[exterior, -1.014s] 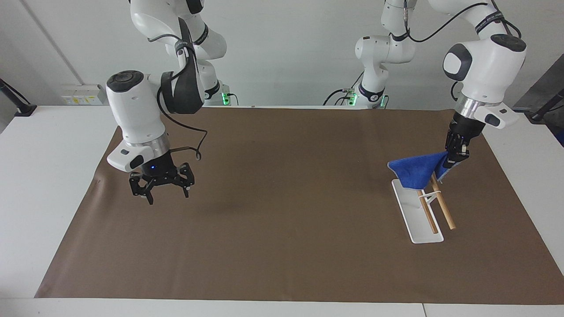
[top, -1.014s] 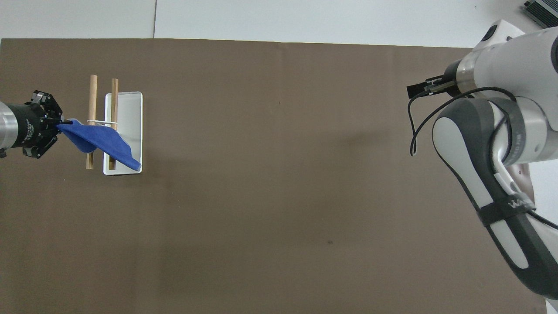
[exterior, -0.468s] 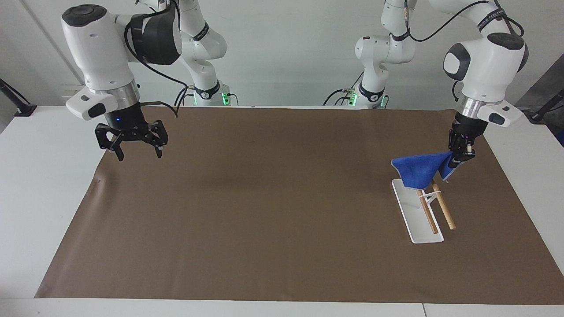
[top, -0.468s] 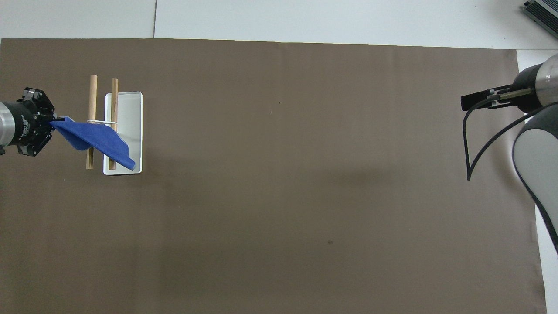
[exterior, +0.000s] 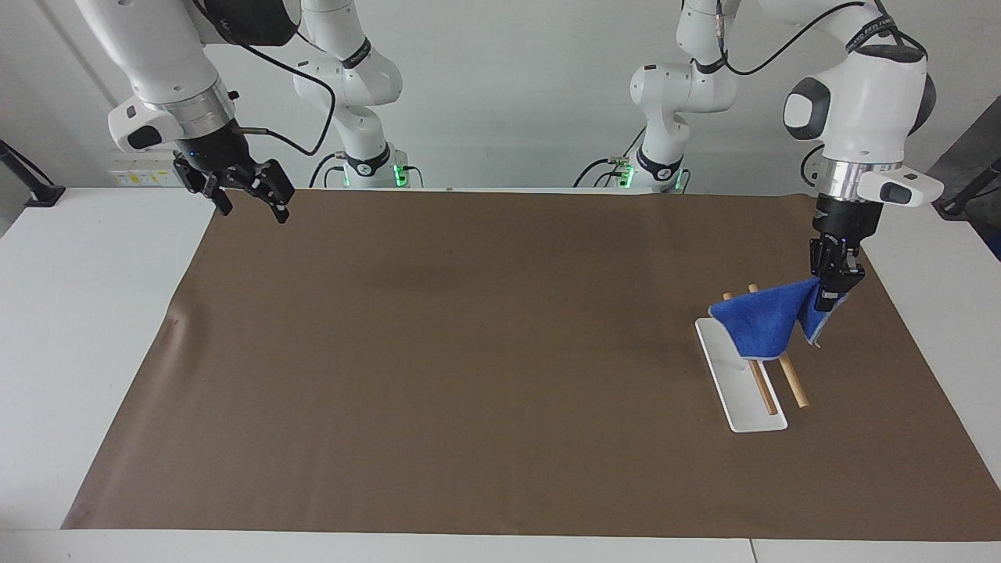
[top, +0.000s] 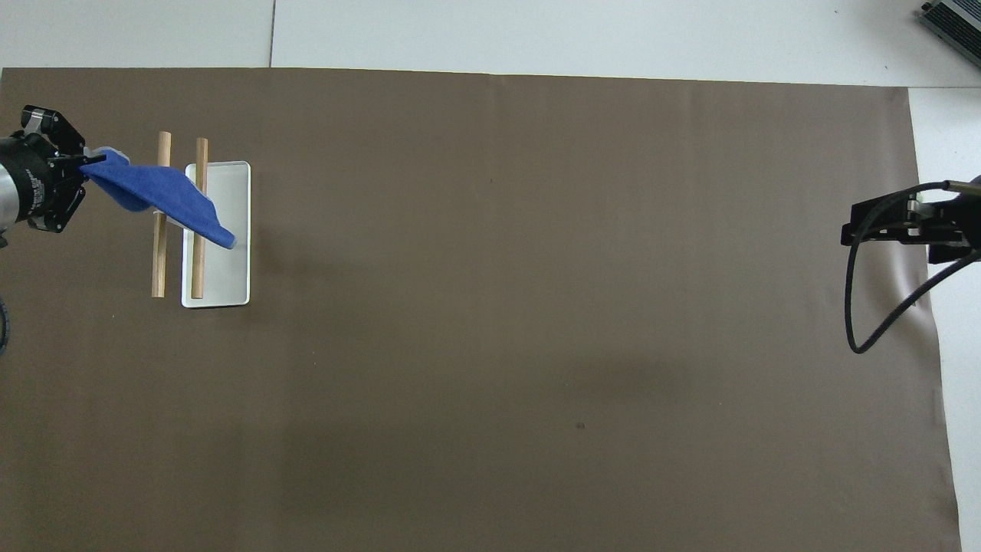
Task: Right arm passes towel to left arm to hang
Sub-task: 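Lift the towel with the left gripper above the wooden dowels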
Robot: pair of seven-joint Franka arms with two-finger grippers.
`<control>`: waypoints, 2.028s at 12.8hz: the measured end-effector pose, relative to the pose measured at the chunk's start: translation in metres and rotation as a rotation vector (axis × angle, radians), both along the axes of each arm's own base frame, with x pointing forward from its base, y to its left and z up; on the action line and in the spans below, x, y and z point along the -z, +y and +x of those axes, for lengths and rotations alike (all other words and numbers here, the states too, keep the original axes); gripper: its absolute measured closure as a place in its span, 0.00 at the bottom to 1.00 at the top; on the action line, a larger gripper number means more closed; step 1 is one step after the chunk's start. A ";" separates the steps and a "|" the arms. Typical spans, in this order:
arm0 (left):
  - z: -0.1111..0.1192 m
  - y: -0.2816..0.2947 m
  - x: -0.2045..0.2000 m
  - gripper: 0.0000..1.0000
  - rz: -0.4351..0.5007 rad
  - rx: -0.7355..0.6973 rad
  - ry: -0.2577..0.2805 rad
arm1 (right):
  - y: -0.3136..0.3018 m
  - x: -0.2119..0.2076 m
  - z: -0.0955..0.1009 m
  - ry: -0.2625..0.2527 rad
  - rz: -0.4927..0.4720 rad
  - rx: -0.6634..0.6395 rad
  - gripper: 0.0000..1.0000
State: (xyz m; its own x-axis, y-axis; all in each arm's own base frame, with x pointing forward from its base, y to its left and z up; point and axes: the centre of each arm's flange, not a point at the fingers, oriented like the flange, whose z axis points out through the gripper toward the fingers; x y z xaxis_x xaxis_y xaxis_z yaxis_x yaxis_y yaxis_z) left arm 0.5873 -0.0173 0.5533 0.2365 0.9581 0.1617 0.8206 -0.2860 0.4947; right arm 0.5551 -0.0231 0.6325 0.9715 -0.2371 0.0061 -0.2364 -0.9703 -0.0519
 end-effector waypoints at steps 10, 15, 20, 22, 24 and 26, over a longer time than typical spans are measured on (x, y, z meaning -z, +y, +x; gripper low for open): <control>0.030 -0.014 0.051 0.98 0.038 0.070 -0.048 | -0.015 -0.001 -0.017 0.051 0.012 -0.047 0.00; 0.031 -0.030 0.054 0.98 0.040 0.104 -0.049 | -0.017 -0.002 -0.027 0.056 -0.015 -0.053 0.00; 0.035 -0.037 0.074 0.98 0.099 0.206 -0.018 | -0.018 -0.003 -0.023 0.028 -0.035 -0.078 0.00; 0.036 -0.036 0.076 0.98 0.144 0.275 -0.014 | -0.019 -0.004 -0.022 0.021 -0.047 -0.094 0.00; 0.036 -0.031 0.076 0.98 0.189 0.339 -0.012 | -0.019 -0.004 -0.022 0.014 -0.050 -0.098 0.00; 0.036 -0.025 0.077 0.98 0.227 0.391 -0.006 | -0.017 -0.004 -0.021 0.013 -0.053 -0.104 0.00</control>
State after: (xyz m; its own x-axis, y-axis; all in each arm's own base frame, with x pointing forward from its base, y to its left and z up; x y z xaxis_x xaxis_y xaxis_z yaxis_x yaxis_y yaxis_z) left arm 0.6235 -0.0423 0.4764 0.5719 0.7370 0.3602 0.6265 -0.6759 0.3883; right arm 0.5338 -0.0398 0.6368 0.9909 -0.1348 0.0037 -0.1348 -0.9909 0.0028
